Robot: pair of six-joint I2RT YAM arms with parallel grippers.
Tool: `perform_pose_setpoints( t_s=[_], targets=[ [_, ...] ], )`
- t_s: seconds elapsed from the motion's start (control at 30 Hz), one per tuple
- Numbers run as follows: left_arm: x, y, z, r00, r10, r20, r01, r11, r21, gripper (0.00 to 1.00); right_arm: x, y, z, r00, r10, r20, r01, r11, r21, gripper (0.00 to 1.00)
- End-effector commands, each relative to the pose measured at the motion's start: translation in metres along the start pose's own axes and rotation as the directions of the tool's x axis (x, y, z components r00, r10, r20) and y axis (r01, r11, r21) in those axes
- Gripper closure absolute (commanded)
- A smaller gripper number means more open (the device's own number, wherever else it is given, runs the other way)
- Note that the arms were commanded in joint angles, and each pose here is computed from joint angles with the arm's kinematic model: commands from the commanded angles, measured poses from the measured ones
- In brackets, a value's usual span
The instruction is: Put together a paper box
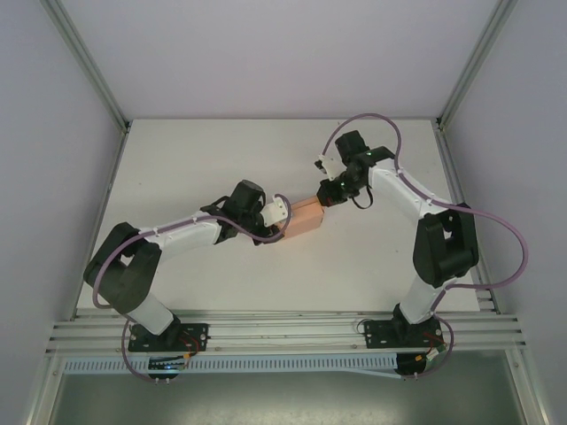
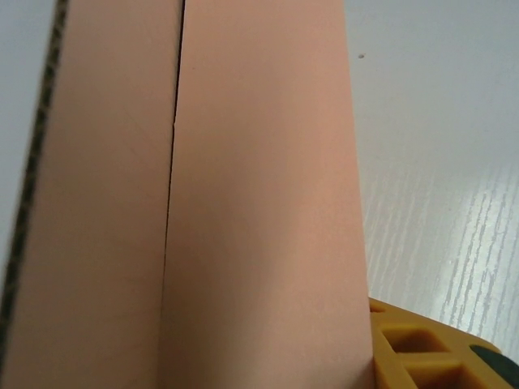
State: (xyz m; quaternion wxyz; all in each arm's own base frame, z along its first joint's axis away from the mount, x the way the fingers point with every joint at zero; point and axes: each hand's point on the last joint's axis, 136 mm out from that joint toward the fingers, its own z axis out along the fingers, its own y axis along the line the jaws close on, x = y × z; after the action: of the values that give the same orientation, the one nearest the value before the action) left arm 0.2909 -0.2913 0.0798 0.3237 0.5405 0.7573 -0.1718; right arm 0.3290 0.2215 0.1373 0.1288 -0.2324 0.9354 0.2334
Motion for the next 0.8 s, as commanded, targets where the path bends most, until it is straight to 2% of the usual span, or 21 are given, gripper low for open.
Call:
perform_pose_setpoints(
  t_s=[0.0,0.07,0.23,0.4,0.53,0.77],
  targets=[
    [0.031,0.004,0.009,0.991,-0.02,-0.13,0.016,0.999,-0.028,0.7,0.002,0.034,-0.01,0.991,0.131,0.015,-0.129,0.988,-0.081,1.0],
    [0.03,0.004,0.009,0.991,-0.014,-0.13,0.011,1.0,-0.029,0.69,0.006,0.031,-0.007,0.992,0.129,0.016,-0.127,0.99,-0.059,1.0],
    [0.032,0.004,0.01,0.991,-0.013,-0.136,0.01,1.0,-0.027,0.69,0.021,0.021,0.009,0.999,0.02,0.038,-0.019,1.0,-0.016,1.0],
    [0.035,0.003,0.01,0.988,-0.006,-0.152,0.003,1.0,-0.02,0.69,0.036,-0.006,0.022,0.993,-0.095,0.072,0.086,0.989,0.118,1.0],
    [0.034,0.003,0.009,0.989,0.012,-0.148,-0.015,1.0,-0.016,0.69,0.035,-0.014,0.016,0.982,-0.17,0.082,0.152,0.971,0.185,1.0],
    [0.037,0.001,0.01,0.988,0.017,-0.154,-0.017,1.0,0.002,0.69,0.025,-0.021,0.011,0.979,-0.19,0.069,0.169,0.957,0.237,1.0]
  ],
)
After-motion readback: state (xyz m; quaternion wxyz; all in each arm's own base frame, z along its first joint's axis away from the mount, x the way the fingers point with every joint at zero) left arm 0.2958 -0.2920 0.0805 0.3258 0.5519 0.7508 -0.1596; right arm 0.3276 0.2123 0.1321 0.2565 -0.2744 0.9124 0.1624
